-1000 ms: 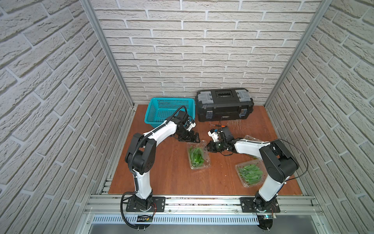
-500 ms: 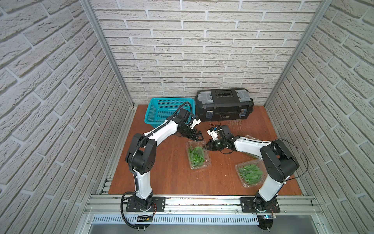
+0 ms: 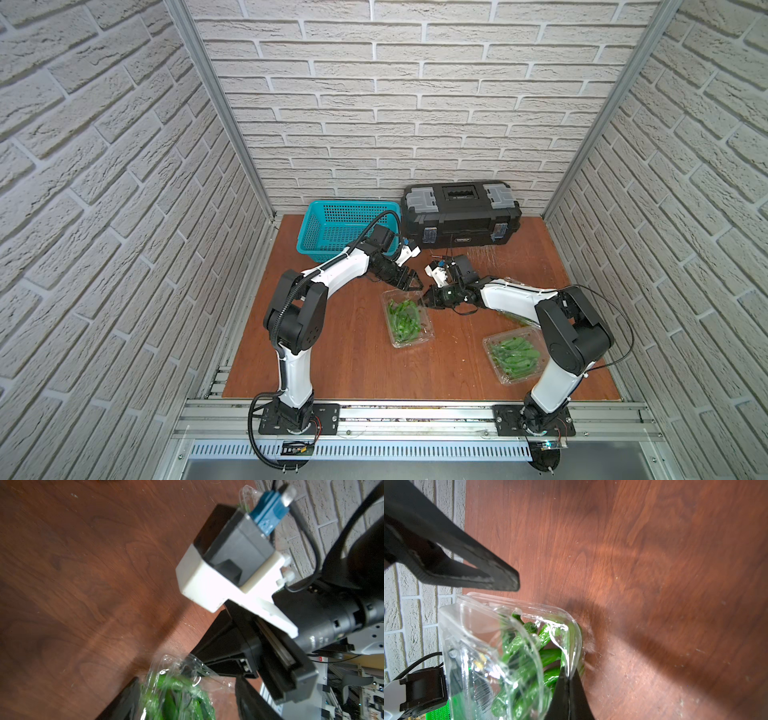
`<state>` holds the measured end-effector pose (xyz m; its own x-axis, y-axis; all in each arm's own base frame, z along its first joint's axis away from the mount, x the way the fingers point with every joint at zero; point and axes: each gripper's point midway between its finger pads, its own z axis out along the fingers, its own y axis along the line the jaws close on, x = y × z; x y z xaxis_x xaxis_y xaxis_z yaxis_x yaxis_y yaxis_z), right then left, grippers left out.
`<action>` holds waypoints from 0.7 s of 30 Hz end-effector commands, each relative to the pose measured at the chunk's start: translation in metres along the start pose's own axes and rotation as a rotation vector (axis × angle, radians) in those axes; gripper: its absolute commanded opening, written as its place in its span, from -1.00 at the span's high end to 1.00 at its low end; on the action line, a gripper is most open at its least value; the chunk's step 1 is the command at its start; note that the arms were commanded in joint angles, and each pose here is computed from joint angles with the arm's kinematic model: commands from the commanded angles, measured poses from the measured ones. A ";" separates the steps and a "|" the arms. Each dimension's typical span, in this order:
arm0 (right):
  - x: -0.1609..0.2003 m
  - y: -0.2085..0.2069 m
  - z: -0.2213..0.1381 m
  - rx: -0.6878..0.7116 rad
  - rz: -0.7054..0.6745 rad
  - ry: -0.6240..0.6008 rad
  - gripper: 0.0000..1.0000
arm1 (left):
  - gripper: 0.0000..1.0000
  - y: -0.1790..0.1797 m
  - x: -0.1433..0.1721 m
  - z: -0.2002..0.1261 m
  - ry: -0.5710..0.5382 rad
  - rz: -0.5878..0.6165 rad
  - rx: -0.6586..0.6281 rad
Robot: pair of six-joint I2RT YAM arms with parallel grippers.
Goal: Take small green peppers out of containers
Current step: Open the packing box at the center of the board.
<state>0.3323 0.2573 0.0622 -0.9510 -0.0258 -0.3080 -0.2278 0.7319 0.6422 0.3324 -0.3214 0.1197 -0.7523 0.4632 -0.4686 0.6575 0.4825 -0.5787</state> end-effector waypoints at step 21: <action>-0.017 -0.001 0.005 0.029 0.003 -0.033 0.94 | 0.72 -0.020 0.026 0.021 0.095 -0.051 0.158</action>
<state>0.3317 0.2541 0.0535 -0.9612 -0.0228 -0.2747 -0.1968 0.7548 0.6258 0.3158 -0.3323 0.1136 -0.7635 0.4831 -0.4287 0.6302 0.4117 -0.6583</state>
